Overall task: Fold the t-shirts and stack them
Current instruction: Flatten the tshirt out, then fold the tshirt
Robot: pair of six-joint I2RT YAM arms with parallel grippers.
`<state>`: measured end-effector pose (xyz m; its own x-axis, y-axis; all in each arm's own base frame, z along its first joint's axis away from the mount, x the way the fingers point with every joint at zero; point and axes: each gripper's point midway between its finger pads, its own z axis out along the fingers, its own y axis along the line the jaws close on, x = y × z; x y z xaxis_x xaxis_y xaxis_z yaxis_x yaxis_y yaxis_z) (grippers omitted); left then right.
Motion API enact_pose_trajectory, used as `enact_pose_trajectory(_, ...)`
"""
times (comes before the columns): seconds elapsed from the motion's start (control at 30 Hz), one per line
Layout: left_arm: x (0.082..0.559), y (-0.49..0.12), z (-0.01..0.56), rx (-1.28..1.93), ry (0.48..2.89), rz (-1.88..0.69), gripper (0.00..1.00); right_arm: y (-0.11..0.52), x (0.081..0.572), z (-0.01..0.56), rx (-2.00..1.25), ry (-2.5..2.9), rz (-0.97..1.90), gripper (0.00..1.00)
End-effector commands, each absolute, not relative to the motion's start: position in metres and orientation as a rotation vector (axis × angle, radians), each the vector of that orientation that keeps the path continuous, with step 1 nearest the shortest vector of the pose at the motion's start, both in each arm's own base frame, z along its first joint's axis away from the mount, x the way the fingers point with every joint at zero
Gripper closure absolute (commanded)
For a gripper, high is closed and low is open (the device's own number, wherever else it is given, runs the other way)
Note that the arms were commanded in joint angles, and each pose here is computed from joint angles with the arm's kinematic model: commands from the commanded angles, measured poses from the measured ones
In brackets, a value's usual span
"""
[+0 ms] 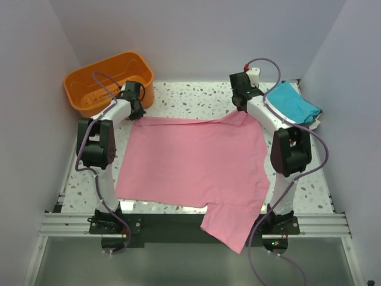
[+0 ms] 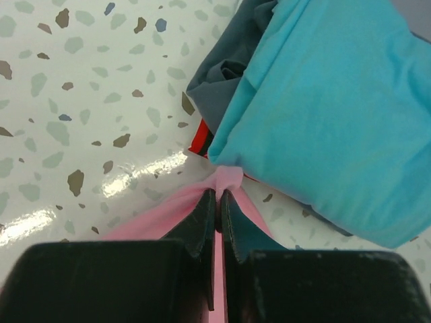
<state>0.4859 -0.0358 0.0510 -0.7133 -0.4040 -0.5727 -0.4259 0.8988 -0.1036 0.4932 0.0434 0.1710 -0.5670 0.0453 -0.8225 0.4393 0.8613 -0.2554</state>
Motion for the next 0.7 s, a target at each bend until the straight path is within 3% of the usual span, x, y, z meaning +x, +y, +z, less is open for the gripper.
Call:
enact_pose_trajectory(0.0, 0.518, -0.031, 0.077, -0.629, 2.324, 0.024, 1.0, 0.053, 0.52, 0.197, 0.405, 2.028, -0.457, 1.0)
enact_pose_trajectory(0.23, 0.51, -0.033, 0.081, -0.608, 2.323, -0.002, 1.0, 0.05, 0.498, 0.206, 0.416, 2.058, -0.438, 1.0)
enact_pose_trajectory(0.67, 0.459, -0.028, 0.109, -0.568, 2.324, -0.003, 1.0, 0.028, 0.389, 0.212, 0.429, 2.205, -0.403, 1.0)
